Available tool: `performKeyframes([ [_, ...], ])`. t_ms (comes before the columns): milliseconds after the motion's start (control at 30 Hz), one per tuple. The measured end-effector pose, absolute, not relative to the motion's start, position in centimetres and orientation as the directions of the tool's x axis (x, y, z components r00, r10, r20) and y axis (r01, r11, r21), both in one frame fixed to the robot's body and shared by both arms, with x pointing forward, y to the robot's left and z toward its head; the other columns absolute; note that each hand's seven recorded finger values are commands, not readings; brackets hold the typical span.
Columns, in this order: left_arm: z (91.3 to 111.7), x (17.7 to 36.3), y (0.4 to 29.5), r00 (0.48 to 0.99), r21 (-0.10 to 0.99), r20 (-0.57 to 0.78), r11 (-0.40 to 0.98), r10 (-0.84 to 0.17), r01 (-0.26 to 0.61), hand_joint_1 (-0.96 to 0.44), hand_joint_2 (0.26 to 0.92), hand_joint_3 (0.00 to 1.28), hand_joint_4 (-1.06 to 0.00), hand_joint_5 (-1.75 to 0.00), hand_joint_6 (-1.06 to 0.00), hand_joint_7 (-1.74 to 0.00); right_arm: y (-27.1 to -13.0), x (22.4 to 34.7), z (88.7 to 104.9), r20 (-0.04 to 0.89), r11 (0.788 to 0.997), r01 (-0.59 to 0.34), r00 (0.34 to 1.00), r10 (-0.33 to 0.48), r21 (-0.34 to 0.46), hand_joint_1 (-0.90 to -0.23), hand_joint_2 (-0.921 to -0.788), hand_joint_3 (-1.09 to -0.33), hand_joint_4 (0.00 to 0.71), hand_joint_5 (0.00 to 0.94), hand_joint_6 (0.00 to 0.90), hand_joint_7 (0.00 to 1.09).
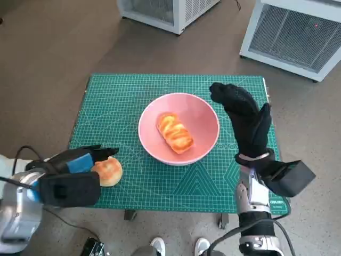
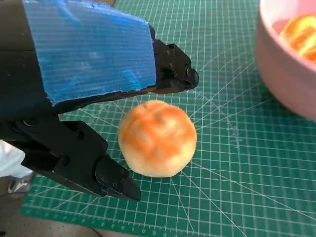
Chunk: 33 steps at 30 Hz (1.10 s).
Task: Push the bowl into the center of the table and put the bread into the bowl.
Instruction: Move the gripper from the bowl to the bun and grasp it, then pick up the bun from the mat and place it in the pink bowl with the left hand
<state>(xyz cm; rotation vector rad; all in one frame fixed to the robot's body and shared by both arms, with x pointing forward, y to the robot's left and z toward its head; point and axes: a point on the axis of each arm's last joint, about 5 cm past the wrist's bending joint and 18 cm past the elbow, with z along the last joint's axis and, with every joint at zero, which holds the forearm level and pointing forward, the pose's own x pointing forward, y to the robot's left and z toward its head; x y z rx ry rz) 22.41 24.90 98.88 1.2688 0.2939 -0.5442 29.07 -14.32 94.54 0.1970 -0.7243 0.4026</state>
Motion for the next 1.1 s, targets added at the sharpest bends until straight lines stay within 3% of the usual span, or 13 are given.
performKeyframes([
  [200, 97.3, 22.7, 24.6, 0.848, 0.838, -0.476, 0.173, -0.232, 0.518, 0.13, 0.794, 0.03, -0.65, -0.09, -0.65, -0.07, -14.3, 29.0, 94.5, 0.678, 0.906, -0.423, 0.676, 0.289, 0.036, -0.741, -0.921, -0.779, 0.263, 0.004, 0.031, 0.60],
  [233, 97.0, 22.7, 24.5, 0.851, 0.843, -0.470, 0.164, -0.235, 0.512, 0.22, 0.840, 0.03, -0.68, -0.49, -0.71, -0.10, -14.3, 29.0, 94.5, 0.678, 0.906, -0.423, 0.676, 0.289, 0.036, -0.741, -0.921, -0.779, 0.263, 0.004, 0.031, 0.60],
  [333, 96.5, 22.8, 24.4, 0.863, 0.866, -0.443, 0.132, -0.241, 0.482, 0.32, 0.894, 0.06, -0.68, -0.98, -0.82, -0.15, -14.3, 29.0, 94.5, 0.678, 0.906, -0.422, 0.676, 0.288, 0.036, -0.741, -0.921, -0.780, 0.263, 0.003, 0.030, 0.60],
  [400, 96.2, 23.0, 24.4, 0.870, 0.880, -0.427, 0.106, -0.245, 0.462, 0.17, 0.907, 0.06, -0.71, -1.05, -0.69, -0.66, -14.3, 29.0, 94.5, 0.678, 0.906, -0.422, 0.676, 0.288, 0.036, -0.741, -0.921, -0.780, 0.263, 0.003, 0.030, 0.60],
  [433, 96.2, 23.0, 24.4, 0.873, 0.886, -0.420, 0.095, -0.248, 0.453, 0.11, 0.912, 0.06, -0.72, -1.08, -0.65, -0.86, -14.3, 29.0, 94.6, 0.679, 0.906, -0.422, 0.676, 0.288, 0.036, -0.740, -0.921, -0.781, 0.262, 0.003, 0.029, 0.60],
  [533, 96.1, 23.1, 24.4, 0.876, 0.896, -0.406, 0.078, -0.262, 0.438, 0.04, 0.917, 0.05, -0.74, -1.10, -0.63, -1.06, -14.4, 29.0, 94.6, 0.681, 0.906, -0.422, 0.674, 0.287, 0.035, -0.740, -0.921, -0.782, 0.262, 0.003, 0.028, 0.61],
  [833, 96.2, 23.3, 24.4, 0.873, 0.903, -0.394, 0.056, -0.288, 0.426, 0.00, 0.920, 0.03, -0.76, -1.07, -0.64, -1.17, -14.4, 29.0, 94.7, 0.683, 0.906, -0.422, 0.672, 0.287, 0.034, -0.740, -0.921, -0.781, 0.264, 0.003, 0.027, 0.61],
  [1100, 97.1, 23.3, 25.1, 0.884, 0.903, -0.364, 0.122, -0.295, 0.412, 0.00, 0.920, 0.03, -0.77, -1.07, -0.64, -1.17, -14.4, 29.0, 94.6, 0.683, 0.906, -0.421, 0.672, 0.285, 0.035, -0.740, -0.921, -0.781, 0.264, 0.003, 0.027, 0.61],
])
